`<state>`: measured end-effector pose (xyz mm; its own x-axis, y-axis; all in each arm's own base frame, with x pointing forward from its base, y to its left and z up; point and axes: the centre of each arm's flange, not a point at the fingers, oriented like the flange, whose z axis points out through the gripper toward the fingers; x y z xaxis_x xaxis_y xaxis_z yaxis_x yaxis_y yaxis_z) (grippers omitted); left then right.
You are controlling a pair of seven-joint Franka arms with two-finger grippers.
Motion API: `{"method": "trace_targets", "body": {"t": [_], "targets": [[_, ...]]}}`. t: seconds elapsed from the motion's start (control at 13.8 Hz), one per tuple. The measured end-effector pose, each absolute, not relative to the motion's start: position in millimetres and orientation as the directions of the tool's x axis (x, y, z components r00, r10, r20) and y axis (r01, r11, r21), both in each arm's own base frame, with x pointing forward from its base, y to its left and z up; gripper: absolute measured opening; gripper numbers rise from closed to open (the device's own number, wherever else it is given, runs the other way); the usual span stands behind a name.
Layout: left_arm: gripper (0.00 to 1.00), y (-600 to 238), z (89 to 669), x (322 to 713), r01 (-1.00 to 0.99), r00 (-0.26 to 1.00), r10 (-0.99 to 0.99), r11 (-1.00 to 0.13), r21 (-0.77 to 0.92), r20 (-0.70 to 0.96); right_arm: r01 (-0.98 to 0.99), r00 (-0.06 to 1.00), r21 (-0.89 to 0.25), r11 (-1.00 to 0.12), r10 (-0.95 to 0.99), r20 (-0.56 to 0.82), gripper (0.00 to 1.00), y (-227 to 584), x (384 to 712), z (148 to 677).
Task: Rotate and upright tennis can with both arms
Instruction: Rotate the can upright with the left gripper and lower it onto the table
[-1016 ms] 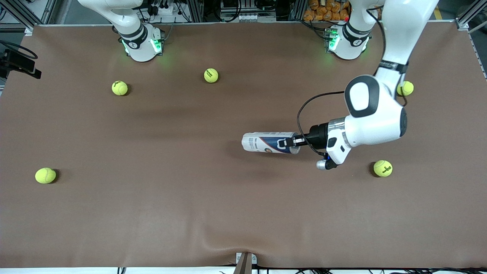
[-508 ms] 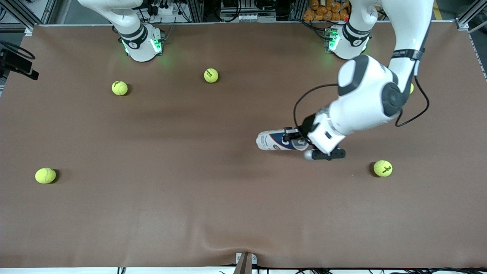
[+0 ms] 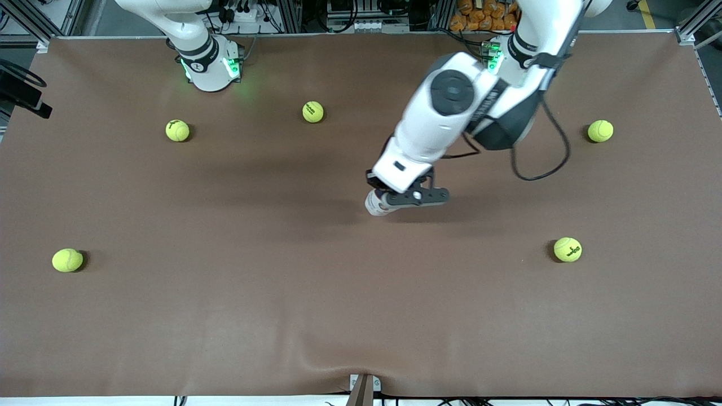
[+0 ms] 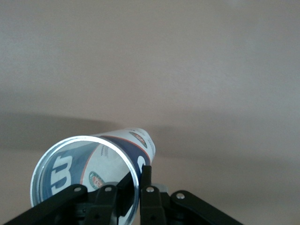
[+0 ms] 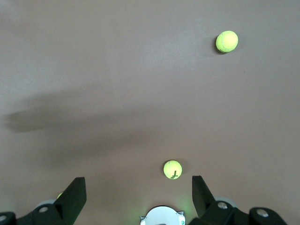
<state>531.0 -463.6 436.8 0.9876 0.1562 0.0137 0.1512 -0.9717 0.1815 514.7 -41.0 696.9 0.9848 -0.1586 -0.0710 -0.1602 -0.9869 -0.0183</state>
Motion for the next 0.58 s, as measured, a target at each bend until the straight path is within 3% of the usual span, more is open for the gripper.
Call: {"method": "trace_targets", "body": {"t": [0.58], "targets": [[0.06,-552,357,459,0.138,0.987,0.139,-0.990,0.012,0.082,-0.154,0.986,-0.055,-0.987,-0.150,-0.071,1.00,-36,515,697]]}}
